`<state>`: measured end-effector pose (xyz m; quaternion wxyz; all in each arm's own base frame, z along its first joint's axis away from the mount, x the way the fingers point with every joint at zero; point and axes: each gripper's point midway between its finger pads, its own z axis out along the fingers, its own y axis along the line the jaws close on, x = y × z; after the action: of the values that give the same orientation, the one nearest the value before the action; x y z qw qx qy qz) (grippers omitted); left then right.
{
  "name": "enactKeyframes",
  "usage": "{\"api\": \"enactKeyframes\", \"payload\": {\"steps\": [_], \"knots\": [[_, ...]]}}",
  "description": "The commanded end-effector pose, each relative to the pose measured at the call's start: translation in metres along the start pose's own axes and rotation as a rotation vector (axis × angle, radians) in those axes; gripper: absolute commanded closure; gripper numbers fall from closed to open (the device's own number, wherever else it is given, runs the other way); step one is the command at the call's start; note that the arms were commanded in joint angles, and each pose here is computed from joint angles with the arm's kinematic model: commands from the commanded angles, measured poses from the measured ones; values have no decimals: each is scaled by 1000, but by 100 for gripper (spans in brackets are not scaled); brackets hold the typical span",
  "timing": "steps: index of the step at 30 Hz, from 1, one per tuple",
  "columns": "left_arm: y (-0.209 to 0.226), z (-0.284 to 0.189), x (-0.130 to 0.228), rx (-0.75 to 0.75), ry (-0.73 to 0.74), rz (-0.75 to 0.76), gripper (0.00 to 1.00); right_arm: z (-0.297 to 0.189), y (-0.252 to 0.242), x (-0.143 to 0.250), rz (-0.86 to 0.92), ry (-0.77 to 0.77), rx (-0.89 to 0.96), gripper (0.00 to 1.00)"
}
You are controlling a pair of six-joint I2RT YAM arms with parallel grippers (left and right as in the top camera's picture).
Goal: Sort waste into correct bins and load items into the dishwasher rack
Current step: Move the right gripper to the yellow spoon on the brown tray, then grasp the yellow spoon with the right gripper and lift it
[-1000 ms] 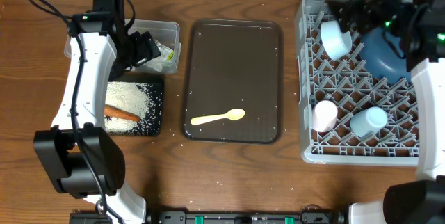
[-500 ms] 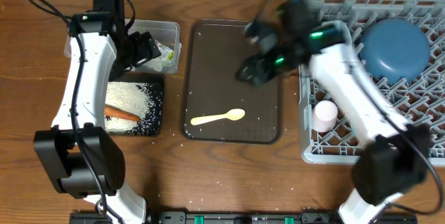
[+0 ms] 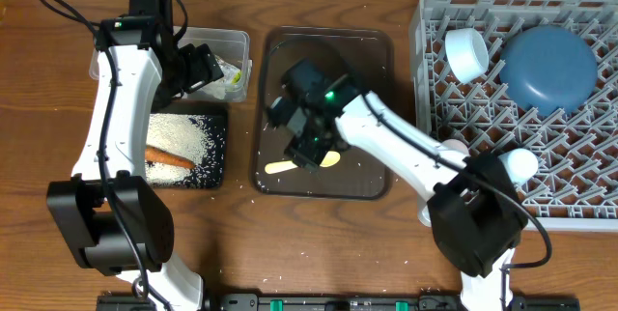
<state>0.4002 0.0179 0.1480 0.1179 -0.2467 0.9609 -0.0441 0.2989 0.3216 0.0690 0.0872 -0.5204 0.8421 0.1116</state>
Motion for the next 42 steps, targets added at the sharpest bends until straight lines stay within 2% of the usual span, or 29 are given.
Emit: {"api": "enactKeyframes", "payload": {"steps": [1,4,9,16,25,32,35,42], "knots": [[4,0,1,-17,-2,-2,2,5,-12,1,-212,26,74,36],[4,0,1,-17,-2,-2,2,12,-14,5,-240,45,66,37],[4,0,1,-17,-2,-2,2,27,-14,20,-251,110,29,44],[4,0,1,-17,-2,-2,2,43,3,32,-242,143,-86,45],[4,0,1,-17,-2,-2,2,65,5,51,-228,214,-136,57],[4,0,1,-17,-2,-2,2,67,2,54,-217,220,-138,77],[4,0,1,-17,-2,-2,2,67,-3,54,-187,222,-120,97],[4,0,1,-17,-2,-2,2,62,-18,52,-62,211,-91,99]]}}
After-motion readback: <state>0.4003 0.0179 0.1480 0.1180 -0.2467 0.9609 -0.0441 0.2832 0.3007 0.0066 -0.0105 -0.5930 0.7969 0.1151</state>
